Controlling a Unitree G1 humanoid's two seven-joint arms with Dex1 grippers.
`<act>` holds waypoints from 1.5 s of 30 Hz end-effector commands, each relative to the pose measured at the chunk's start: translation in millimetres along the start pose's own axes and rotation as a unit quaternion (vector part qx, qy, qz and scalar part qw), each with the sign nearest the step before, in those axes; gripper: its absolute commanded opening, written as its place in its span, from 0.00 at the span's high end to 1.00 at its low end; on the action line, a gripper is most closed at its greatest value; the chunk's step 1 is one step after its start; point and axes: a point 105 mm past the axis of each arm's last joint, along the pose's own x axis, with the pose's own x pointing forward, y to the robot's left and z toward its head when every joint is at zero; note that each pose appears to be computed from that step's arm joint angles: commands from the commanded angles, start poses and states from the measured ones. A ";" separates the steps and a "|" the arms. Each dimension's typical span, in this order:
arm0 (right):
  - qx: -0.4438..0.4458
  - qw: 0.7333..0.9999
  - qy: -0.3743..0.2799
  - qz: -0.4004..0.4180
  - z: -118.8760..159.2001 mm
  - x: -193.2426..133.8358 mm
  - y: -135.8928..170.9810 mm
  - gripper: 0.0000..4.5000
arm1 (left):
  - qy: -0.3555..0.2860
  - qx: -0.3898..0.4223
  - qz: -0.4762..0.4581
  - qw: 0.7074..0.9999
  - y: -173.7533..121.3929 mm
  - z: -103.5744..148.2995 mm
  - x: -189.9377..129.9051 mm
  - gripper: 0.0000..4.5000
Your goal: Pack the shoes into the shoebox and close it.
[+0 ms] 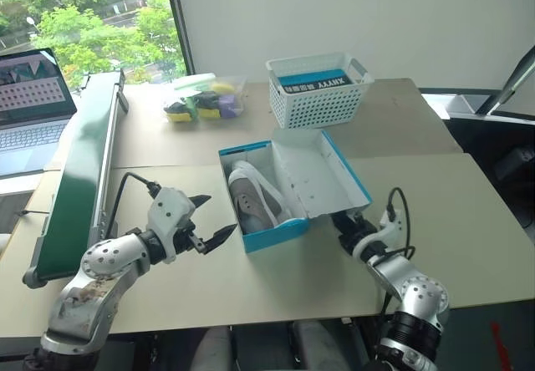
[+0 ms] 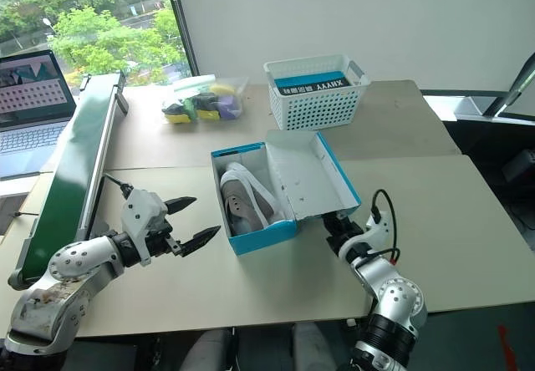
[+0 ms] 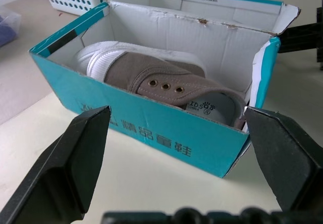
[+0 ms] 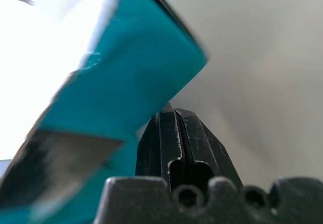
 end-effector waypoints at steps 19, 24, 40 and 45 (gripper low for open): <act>-0.259 0.840 0.195 0.434 -72.3 -28.5 195.5 0.99 | -0.013 0.002 0.075 0.997 4.0 8.1 -17.6 0.00; -0.389 0.818 0.147 0.398 -80.5 28.4 232.4 0.99 | -0.016 -0.003 0.090 0.996 2.9 9.7 -21.6 0.00; -0.535 0.773 0.271 0.205 -136.0 115.4 136.8 0.99 | -0.018 -0.014 0.135 0.991 -1.8 6.7 -30.3 0.00; -0.475 0.806 0.263 0.233 -134.8 113.5 155.4 0.99 | -0.024 -0.017 0.153 0.988 1.4 8.5 -32.0 0.00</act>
